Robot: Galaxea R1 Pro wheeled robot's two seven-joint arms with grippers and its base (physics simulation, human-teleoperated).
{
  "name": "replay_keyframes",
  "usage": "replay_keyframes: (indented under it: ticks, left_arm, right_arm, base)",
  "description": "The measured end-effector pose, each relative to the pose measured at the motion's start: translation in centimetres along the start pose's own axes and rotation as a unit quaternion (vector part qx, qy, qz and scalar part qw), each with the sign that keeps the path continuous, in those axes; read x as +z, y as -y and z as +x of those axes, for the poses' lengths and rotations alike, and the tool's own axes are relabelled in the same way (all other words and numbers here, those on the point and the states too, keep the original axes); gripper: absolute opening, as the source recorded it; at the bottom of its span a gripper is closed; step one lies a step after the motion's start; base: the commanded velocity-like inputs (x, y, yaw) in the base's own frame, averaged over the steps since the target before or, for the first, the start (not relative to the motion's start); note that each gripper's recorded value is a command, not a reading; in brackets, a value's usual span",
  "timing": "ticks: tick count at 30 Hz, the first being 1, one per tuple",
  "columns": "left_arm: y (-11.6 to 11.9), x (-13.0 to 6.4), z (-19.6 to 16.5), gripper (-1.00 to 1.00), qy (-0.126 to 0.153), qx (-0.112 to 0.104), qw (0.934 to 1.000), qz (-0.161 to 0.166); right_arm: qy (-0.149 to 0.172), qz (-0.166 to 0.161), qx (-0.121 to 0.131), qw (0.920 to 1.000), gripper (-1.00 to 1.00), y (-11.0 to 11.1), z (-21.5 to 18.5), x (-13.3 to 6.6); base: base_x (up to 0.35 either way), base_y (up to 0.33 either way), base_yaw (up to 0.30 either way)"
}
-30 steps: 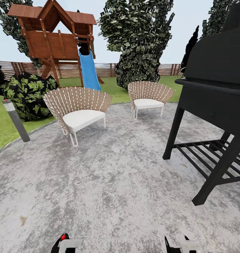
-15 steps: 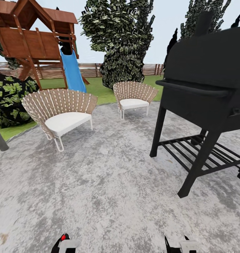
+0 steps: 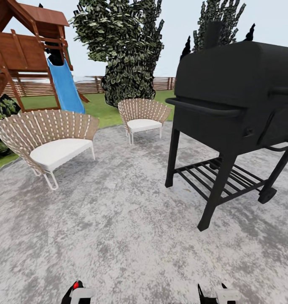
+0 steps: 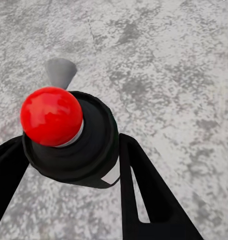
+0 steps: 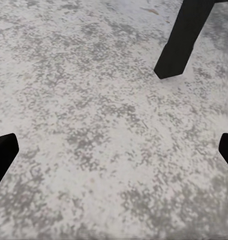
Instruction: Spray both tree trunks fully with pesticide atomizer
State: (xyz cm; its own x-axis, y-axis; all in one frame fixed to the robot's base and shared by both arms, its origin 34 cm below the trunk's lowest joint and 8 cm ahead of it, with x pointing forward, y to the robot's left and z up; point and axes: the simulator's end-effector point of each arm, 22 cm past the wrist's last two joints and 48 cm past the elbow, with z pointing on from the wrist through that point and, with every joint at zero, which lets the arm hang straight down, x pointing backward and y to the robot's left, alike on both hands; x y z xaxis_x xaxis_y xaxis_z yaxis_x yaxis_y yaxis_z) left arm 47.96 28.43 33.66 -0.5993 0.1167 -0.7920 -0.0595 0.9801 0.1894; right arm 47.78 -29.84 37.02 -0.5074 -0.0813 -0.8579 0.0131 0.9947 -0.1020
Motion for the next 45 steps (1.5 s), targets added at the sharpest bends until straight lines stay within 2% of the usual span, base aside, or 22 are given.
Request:
replay_keyframes:
  ticks: [45]
  left_arm:
    - [-0.33, 0.01, -0.73, -1.00, 0.007, -0.004, 0.9999, -0.006]
  right_arm:
    - [0.008, 0.001, 0.001, 1.0000, 1.00, 0.09, -0.74, 0.03]
  base:
    - [0.000, 0.000, -0.281]
